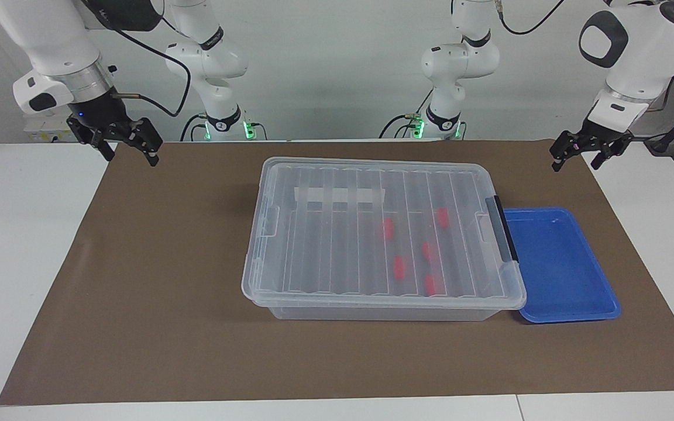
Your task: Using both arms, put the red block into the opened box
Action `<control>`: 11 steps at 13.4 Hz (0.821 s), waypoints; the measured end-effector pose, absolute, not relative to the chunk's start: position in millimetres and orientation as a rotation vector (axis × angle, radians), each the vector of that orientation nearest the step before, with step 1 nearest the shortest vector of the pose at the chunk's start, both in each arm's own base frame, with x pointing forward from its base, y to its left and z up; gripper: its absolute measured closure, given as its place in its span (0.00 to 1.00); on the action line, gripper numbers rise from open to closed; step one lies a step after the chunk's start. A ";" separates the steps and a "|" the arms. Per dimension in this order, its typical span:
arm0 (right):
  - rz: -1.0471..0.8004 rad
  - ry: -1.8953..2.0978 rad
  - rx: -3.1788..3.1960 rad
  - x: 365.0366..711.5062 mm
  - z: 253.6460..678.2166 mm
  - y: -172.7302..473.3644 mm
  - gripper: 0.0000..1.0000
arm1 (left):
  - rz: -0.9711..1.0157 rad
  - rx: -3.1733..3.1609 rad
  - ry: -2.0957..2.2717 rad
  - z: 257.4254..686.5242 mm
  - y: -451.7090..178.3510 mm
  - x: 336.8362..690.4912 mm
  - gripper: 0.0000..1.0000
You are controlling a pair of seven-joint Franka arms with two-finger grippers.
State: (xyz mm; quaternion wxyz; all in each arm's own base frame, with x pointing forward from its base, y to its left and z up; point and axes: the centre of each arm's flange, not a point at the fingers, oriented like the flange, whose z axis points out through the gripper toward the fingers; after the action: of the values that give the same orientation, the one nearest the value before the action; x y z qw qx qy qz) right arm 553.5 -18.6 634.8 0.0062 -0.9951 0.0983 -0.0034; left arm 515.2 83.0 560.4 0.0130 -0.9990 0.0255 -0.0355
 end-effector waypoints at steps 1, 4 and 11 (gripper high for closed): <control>-0.004 0.307 -3.114 552.9 634.0 -18.2 0.00 | -0.110 -3.113 0.079 560.4 83.0 515.2 0.00; 0.000 0.296 -3.116 552.0 633.8 -15.1 0.00 | -0.110 -3.113 0.079 560.4 83.0 515.2 0.00; 0.029 0.251 -3.120 549.5 632.7 -5.2 0.00 | -0.110 -3.113 0.079 560.4 83.0 515.2 0.00</control>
State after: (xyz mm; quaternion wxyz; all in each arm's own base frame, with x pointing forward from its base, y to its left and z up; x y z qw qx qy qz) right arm 549.5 -5.2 632.7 0.0056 -0.9967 0.0801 0.0091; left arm 515.2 83.0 560.4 0.0130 -0.9990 0.0255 -0.0355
